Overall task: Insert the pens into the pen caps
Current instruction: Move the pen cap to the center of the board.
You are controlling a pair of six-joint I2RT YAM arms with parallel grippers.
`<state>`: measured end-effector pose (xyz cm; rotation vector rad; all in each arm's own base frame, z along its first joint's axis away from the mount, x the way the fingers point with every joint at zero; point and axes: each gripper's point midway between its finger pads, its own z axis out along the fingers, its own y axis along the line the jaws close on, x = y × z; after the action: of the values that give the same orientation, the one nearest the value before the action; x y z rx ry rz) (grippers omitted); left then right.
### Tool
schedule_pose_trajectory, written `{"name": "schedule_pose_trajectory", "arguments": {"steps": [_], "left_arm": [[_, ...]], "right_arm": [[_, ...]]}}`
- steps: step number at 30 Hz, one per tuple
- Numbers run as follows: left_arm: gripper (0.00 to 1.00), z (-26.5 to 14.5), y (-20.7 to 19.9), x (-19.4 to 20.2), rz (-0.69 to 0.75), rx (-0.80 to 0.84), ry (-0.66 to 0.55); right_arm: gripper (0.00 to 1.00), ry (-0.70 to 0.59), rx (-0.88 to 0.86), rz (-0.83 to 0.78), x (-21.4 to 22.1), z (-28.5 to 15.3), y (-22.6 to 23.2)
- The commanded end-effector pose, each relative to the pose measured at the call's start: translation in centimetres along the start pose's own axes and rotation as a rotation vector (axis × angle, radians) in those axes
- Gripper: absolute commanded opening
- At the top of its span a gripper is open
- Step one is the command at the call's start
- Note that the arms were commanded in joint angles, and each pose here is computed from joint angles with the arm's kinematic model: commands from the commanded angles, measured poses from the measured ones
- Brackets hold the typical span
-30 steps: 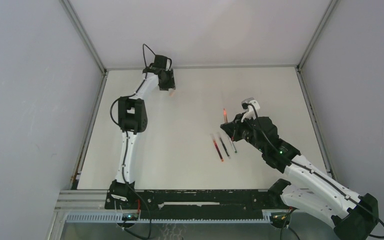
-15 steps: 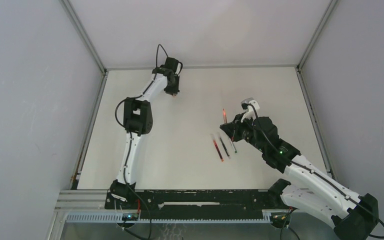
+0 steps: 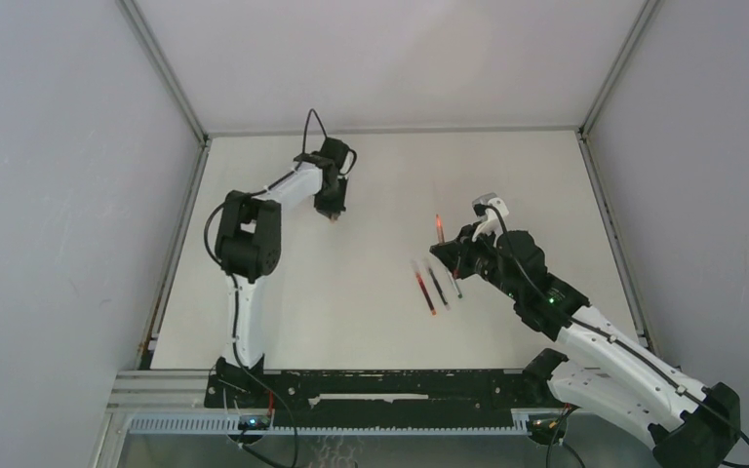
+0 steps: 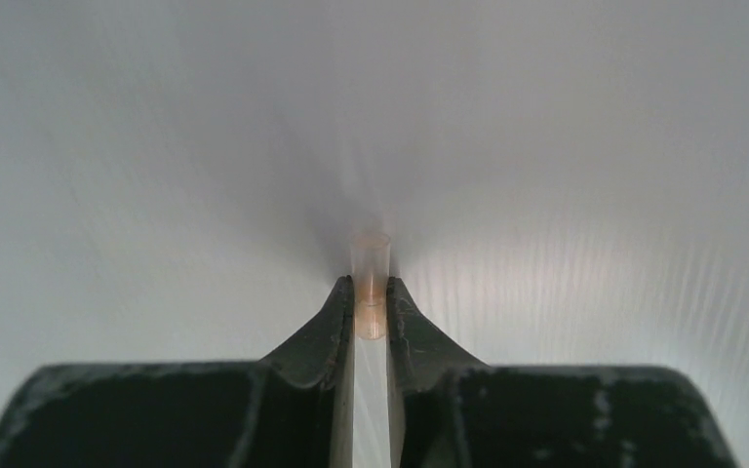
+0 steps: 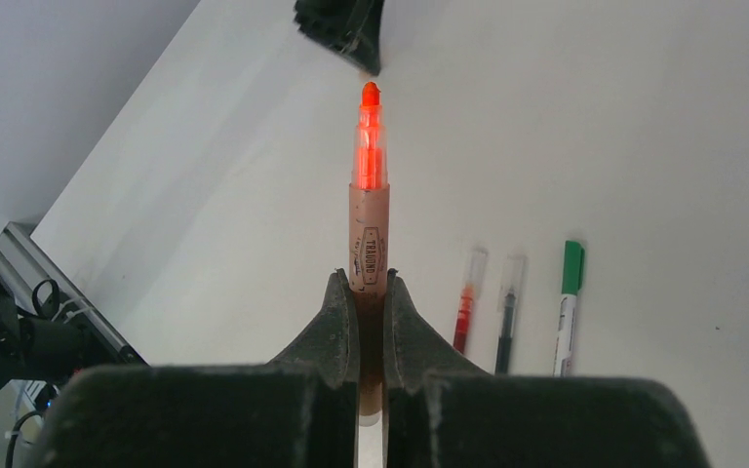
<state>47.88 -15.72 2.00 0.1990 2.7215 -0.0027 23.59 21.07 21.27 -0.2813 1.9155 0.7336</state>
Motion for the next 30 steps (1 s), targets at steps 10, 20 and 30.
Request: {"name": "schedule_pose_trajectory", "arguments": {"steps": [10,20,30], "left_arm": [[0.08,-8.1,-8.3,18.8,0.161,0.098,0.114],[0.27,-8.3,-8.7,22.8,0.252,0.072,0.177],[0.28,-7.2,-8.9,22.7,0.272,0.056,0.202]], "right_arm": [[0.0,-0.034,-0.037,0.028,0.0,-0.6,0.4],[0.0,-0.034,-0.038,0.062,0.1,-0.8,0.6],[0.0,-0.039,-0.018,0.043,0.1,-1.3,0.2]]}}
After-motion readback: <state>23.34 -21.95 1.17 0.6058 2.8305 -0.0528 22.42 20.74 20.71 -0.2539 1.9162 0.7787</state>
